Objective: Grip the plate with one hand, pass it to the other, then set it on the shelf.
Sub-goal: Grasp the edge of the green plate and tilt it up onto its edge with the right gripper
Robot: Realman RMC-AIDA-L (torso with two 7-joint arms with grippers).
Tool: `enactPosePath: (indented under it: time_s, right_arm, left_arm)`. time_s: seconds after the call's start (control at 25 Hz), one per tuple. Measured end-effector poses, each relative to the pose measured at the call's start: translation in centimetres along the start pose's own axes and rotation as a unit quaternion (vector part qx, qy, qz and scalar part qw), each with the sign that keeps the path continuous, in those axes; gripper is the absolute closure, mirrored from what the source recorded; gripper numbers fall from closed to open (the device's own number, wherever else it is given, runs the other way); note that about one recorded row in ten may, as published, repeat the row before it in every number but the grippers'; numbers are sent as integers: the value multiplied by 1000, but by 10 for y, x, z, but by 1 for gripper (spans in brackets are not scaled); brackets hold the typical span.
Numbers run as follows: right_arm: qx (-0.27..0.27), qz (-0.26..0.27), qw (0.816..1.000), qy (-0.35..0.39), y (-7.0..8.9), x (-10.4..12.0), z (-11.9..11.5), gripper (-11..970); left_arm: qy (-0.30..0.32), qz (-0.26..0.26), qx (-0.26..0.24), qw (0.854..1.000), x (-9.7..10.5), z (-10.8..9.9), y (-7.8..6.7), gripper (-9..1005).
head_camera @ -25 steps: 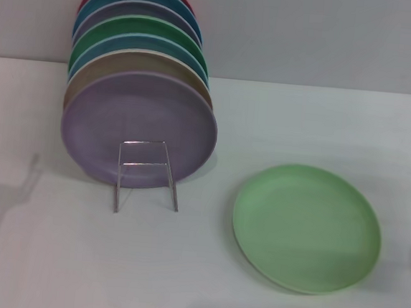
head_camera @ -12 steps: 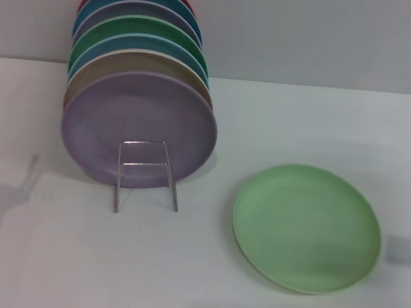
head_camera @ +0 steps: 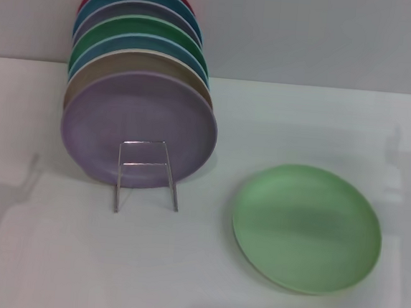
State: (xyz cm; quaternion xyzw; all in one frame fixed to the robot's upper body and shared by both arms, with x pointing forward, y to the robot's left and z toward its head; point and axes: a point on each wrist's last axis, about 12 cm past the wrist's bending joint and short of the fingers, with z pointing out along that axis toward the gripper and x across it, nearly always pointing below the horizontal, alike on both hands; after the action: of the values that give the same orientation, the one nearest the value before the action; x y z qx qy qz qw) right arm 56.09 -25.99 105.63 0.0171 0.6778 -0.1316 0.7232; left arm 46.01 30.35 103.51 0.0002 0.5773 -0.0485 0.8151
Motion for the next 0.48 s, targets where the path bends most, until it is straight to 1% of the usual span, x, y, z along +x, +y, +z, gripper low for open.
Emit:
enactPosePath:
  time_s: [0.12,0.16,0.24,0.4,0.48]
  right_arm:
    - [-20,38,999,24,8,-6,3,411]
    - [-27,49,998,37,10,-9,5,412]
    - [-36,61,995,64,11,-13,7,412]
    - [-52,74,989,121,6,-20,8,412]
    - [-76,82,983,143,1,-24,8,413]
  left_arm:
    - [-2,1,-1,1000,-1,2,1,162]
    - [-10,1,-1,1000,-2,6,2,162]
    - [-14,1,0,1000,-3,9,1,162]
    - [-21,6,8,1000,-4,16,0,162]
    - [-24,7,12,1000,-4,19,-1,162]
